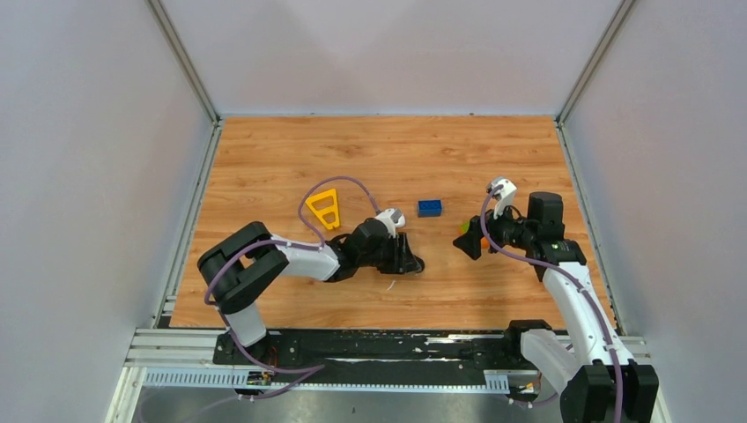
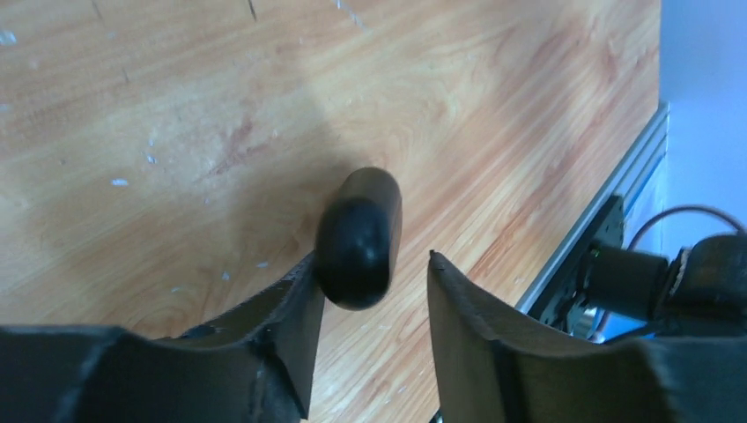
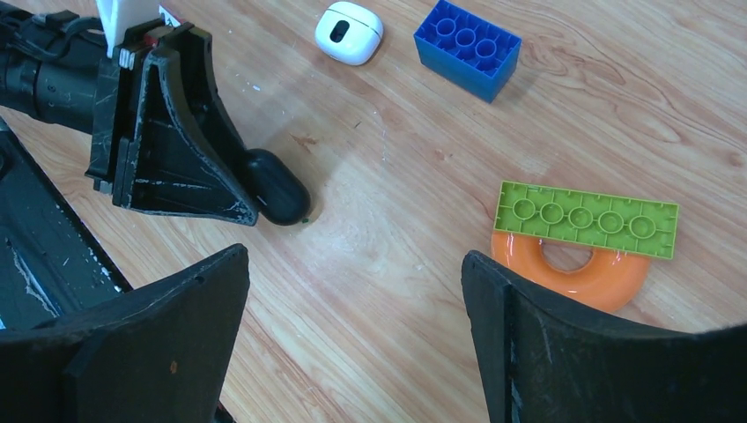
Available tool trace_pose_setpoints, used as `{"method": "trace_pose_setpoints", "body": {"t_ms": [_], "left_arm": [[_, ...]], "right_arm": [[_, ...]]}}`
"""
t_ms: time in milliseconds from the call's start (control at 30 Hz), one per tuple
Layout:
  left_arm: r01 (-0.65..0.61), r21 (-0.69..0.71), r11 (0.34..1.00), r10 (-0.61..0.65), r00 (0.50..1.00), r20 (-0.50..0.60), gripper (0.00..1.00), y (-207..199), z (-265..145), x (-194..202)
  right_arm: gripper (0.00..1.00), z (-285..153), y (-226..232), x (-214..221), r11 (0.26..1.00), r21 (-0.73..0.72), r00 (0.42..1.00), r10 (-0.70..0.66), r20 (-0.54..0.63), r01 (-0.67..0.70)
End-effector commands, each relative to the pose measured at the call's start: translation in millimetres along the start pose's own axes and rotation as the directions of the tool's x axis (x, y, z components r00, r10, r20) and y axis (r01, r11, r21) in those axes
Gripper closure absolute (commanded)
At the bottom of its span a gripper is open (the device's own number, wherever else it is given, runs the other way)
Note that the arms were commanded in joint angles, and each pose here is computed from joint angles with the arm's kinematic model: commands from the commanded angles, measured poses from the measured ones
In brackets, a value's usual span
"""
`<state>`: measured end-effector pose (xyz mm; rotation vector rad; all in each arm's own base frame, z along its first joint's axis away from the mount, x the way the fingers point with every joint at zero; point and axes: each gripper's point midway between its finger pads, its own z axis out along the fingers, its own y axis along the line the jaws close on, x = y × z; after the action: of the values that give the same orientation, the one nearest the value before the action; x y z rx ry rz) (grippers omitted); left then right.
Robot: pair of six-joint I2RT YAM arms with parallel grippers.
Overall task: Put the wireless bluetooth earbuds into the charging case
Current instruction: Place the charging case with the earbuds at the center of the board, then reset both arms
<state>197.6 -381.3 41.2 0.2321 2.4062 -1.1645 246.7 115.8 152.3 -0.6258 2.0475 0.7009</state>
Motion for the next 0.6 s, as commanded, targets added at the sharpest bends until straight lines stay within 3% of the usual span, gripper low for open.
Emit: {"method": "trace_pose_setpoints", "body": {"t_ms": [0, 33, 67, 200, 367, 500, 567], "left_arm": [[0.04, -0.098, 0.994, -0.033, 0.997, 0.068, 0.4, -12, -8, -33], [0.034, -0.138, 0.99, -0.026, 0.998, 0.057, 0.17, -8, -13, -33], [0.025, -0.169, 0.985, -0.016, 0.999, 0.05, 0.02, -7, -18, -35], [-0.042, -0.298, 0.954, 0.051, 0.998, 0.023, 0.0, 3, -49, -40], [-0.211, -0.432, 0.877, 0.272, 0.958, 0.086, 0.0, 5, -114, -76], [-0.327, -0.596, 0.733, 0.521, 0.834, 0.183, 0.0, 11, -183, -121], [-0.295, -0.698, 0.652, 0.595, 0.771, 0.229, 0.0, 23, -221, -137]], "right_arm": [[0.1, -2, 0, -14, 0.999, -0.007, 0.998, -0.031, 0.056, 0.032], [0.1, -2, 0, -14, 1.0, -0.007, 0.998, -0.03, 0.057, 0.03], [0.1, -2, 0, -13, 1.0, -0.009, 0.998, -0.028, 0.056, 0.029], [0.1, -3, -5, -13, 1.0, 0.012, 0.998, -0.021, 0.059, 0.02], [0.1, -10, -24, -19, 0.994, 0.105, 0.997, 0.026, 0.074, -0.033], [0.1, -18, -54, -30, 0.945, 0.282, 0.985, 0.141, 0.102, -0.165], [0.1, -25, -69, -36, 0.905, 0.37, 0.977, 0.18, 0.111, -0.209]]}}
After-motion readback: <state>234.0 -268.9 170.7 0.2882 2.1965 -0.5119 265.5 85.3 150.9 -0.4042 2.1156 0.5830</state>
